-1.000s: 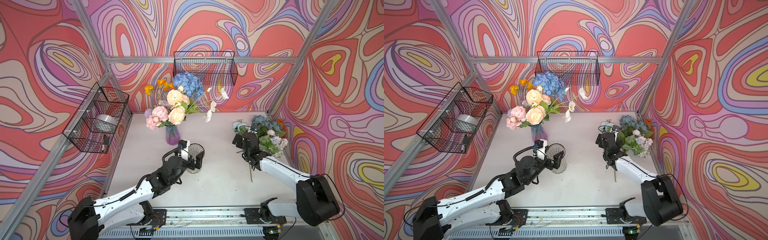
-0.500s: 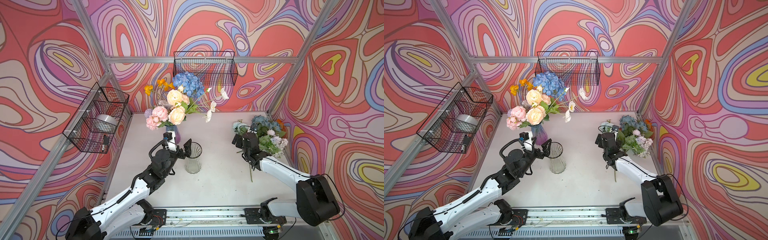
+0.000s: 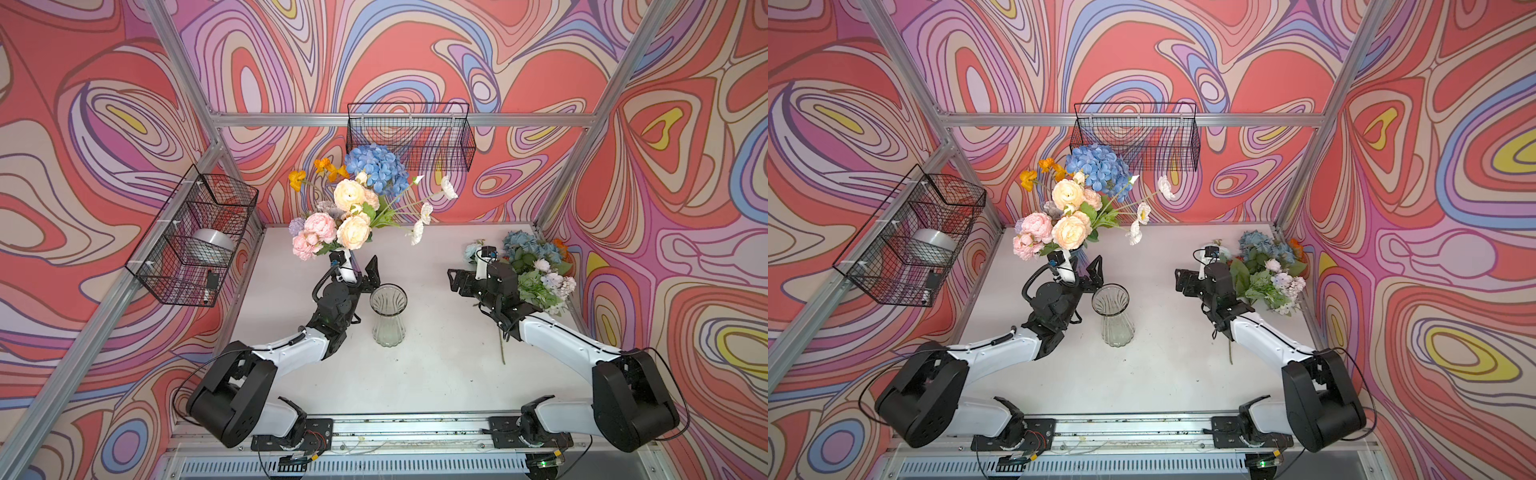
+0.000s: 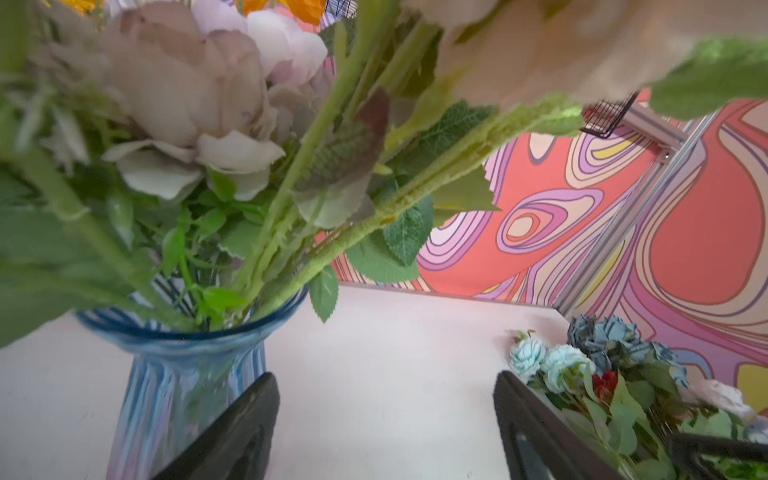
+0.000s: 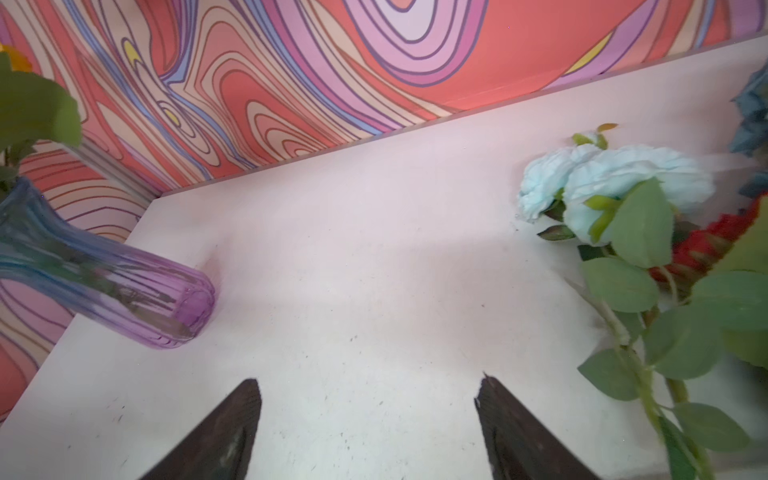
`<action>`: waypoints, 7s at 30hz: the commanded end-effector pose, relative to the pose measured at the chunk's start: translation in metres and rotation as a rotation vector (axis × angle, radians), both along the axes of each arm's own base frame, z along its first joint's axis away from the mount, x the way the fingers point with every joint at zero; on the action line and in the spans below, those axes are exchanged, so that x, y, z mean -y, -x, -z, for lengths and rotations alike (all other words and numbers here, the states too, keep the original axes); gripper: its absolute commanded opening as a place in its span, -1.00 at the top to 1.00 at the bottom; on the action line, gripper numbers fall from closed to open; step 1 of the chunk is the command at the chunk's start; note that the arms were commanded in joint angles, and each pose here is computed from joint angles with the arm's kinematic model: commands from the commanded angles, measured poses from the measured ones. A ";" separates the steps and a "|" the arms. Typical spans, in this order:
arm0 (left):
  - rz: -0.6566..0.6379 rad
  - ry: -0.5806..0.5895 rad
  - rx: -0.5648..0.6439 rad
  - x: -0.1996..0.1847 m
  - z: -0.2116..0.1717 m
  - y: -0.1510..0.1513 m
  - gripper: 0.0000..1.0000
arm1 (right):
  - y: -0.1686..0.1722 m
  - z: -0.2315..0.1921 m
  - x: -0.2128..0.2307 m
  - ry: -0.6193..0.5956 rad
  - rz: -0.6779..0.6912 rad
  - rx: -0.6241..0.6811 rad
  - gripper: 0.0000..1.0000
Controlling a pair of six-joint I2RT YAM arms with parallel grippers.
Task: Arrange the flowers into the vase
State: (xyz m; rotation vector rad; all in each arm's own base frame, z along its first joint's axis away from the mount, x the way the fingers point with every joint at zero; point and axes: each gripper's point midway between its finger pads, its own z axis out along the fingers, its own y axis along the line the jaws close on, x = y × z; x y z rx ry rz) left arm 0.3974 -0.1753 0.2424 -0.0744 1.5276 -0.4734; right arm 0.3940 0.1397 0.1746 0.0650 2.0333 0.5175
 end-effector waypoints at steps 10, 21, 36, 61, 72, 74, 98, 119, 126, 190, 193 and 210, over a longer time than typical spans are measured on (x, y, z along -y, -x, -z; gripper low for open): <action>-0.096 -0.089 0.031 -0.001 0.024 -0.042 -0.81 | 0.000 -0.002 -0.013 0.001 -0.086 0.015 -0.62; -0.230 -0.159 0.019 -0.033 0.044 -0.079 -0.99 | 0.003 -0.004 0.008 0.068 0.003 0.037 -0.73; -0.329 -0.213 -0.061 -0.087 0.064 -0.082 -1.00 | -0.006 0.009 0.064 0.155 0.206 -0.118 -0.78; -0.116 -0.018 -0.330 -0.090 0.087 0.033 -1.00 | 0.026 0.107 0.138 0.277 0.384 -0.556 0.07; 0.020 0.035 -0.420 -0.049 0.086 0.093 -1.00 | 0.036 0.134 0.142 0.305 0.395 -0.634 0.13; 0.038 0.019 -0.454 -0.044 0.093 0.104 -1.00 | 0.036 0.137 0.144 0.312 0.395 -0.648 0.13; 0.164 -0.028 -0.632 -0.008 0.133 0.163 -1.00 | 0.013 0.050 0.101 0.100 0.210 -0.392 1.00; 0.306 -0.009 -0.553 0.067 0.129 0.131 -1.00 | 0.039 -0.185 -0.018 -0.247 -0.234 0.275 1.00; 0.391 -0.026 -0.498 0.098 0.120 0.120 -1.00 | 0.041 -0.221 -0.057 -0.277 -0.313 0.422 1.00; 0.286 -0.039 -0.174 0.054 0.003 0.116 -1.00 | 0.065 -0.064 -0.133 0.101 -0.406 0.302 0.60; 0.285 -0.038 -0.173 0.053 0.003 0.116 -1.00 | 0.067 -0.067 -0.131 0.101 -0.403 0.304 0.46; 0.321 -0.004 -0.111 0.070 -0.025 0.108 -1.00 | 0.074 -0.117 -0.090 0.035 -0.222 0.305 0.11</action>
